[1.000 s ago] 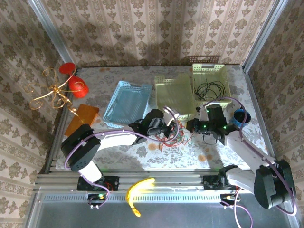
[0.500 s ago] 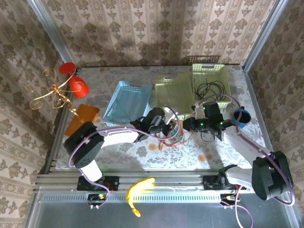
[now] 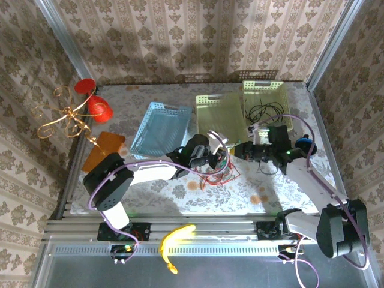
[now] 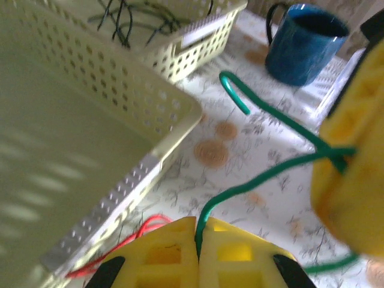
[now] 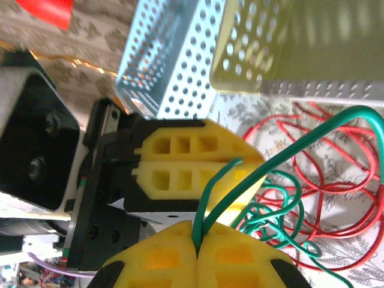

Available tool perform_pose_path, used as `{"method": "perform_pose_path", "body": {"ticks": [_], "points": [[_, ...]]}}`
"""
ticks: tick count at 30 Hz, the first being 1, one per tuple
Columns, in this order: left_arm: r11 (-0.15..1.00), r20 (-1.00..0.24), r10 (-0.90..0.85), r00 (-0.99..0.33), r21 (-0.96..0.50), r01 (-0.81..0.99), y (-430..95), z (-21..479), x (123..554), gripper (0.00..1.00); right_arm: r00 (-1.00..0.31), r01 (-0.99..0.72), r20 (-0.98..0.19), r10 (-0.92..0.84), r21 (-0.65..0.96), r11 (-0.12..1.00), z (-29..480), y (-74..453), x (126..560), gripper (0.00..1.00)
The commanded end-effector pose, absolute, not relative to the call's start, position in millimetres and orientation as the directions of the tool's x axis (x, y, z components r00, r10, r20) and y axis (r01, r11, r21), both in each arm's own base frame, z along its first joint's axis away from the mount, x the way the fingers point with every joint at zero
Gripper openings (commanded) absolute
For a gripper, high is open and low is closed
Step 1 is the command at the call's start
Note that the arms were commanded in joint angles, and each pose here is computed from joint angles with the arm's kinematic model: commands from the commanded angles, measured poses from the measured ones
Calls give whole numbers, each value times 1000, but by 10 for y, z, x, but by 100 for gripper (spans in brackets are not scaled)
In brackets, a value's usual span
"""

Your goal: Untangle the cables

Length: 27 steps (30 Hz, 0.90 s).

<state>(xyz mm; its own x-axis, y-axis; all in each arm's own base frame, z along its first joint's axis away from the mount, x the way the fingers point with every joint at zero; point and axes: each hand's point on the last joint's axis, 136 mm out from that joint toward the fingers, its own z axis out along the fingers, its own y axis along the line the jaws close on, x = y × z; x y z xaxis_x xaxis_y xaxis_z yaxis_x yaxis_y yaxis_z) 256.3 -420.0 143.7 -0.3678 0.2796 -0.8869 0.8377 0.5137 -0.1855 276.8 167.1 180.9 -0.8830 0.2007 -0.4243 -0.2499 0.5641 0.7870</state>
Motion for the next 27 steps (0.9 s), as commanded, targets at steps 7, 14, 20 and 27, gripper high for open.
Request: {"method": "perform_pose_path", "body": {"ticks": [7,14,20,27], "points": [[645,-758,425,-495,-130,753,-3595,753,2561,0,-761,-224,-552,341,716,661,2165,1181,2903,0],[559,-764,443,-468,-173,811,-3633,840,2381,0,-771,-28,-561,302,502,864,1772,752,2842,2],[518,-765,444,-467,-206,830,-3696,873,2355,0,-821,23,-551,150,230,973,1485,689,2693,29],[528,-758,448,-474,-204,825,-3710,827,2382,0,-800,-61,-569,190,392,918,1630,990,2732,51]]}}
